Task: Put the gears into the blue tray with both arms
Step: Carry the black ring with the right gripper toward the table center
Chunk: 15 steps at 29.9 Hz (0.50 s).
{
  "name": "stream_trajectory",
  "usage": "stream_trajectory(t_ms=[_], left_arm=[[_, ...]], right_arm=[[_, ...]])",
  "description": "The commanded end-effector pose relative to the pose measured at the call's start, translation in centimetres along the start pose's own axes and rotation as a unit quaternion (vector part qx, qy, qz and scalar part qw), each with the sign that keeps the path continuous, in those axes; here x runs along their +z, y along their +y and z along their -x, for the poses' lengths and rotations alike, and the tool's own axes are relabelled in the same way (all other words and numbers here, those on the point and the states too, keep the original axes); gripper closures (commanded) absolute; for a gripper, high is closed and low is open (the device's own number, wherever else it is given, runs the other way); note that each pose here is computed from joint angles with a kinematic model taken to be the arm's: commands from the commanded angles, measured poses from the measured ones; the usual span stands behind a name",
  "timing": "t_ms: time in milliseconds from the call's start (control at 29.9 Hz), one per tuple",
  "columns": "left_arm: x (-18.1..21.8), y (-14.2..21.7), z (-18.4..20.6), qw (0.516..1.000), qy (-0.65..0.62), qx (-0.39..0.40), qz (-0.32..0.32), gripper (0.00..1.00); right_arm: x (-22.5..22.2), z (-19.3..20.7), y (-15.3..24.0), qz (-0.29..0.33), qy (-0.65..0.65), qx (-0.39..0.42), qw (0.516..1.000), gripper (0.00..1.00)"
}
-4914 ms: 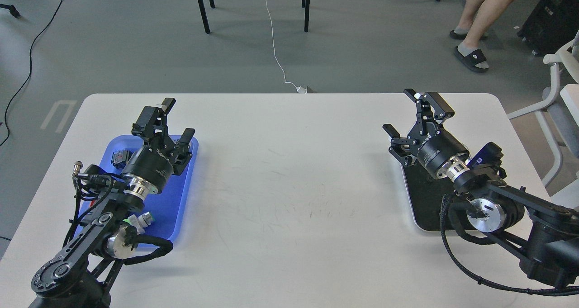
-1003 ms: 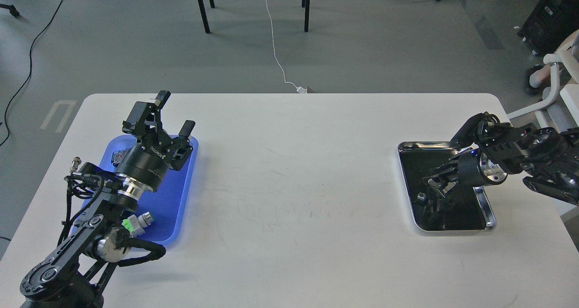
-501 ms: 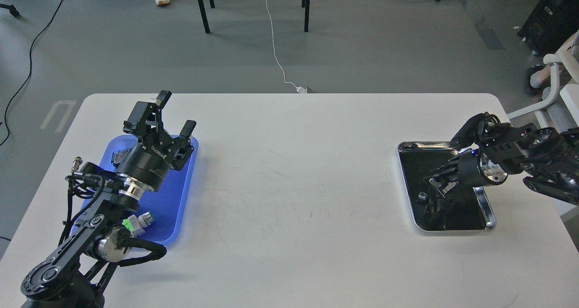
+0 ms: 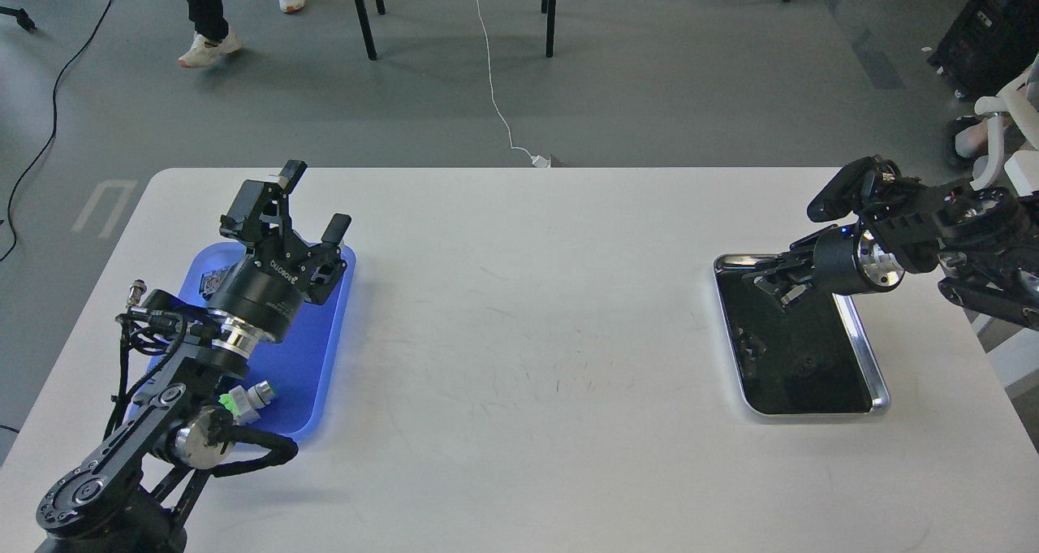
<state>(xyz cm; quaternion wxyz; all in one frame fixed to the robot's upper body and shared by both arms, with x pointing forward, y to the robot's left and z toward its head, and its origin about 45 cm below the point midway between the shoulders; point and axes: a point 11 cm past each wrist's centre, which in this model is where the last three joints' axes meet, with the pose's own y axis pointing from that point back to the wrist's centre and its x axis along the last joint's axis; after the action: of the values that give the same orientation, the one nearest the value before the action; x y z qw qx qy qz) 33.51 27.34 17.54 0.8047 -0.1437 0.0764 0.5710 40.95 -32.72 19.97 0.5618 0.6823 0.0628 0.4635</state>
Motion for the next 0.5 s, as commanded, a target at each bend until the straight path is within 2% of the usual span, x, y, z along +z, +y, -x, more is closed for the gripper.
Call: stream_trajectory(t_ms=[0,201,468], left_arm=[[0.0,0.0,0.1,1.000,0.001,-0.002,0.000,0.02],[0.1,0.0,0.1,1.000,0.000,-0.003,0.001,0.02],[0.6,0.1,-0.3,1.000,-0.006,-0.001,0.005,0.02]], right_arm=[[-1.1,-3.3,0.5,-0.015,0.008,0.027,0.999,0.82],[-6.4,-8.2,-2.4,-0.072,0.032,0.047,0.996,0.82],[-14.6,-11.1,-7.5,-0.138,0.093,0.029,0.986,0.82]])
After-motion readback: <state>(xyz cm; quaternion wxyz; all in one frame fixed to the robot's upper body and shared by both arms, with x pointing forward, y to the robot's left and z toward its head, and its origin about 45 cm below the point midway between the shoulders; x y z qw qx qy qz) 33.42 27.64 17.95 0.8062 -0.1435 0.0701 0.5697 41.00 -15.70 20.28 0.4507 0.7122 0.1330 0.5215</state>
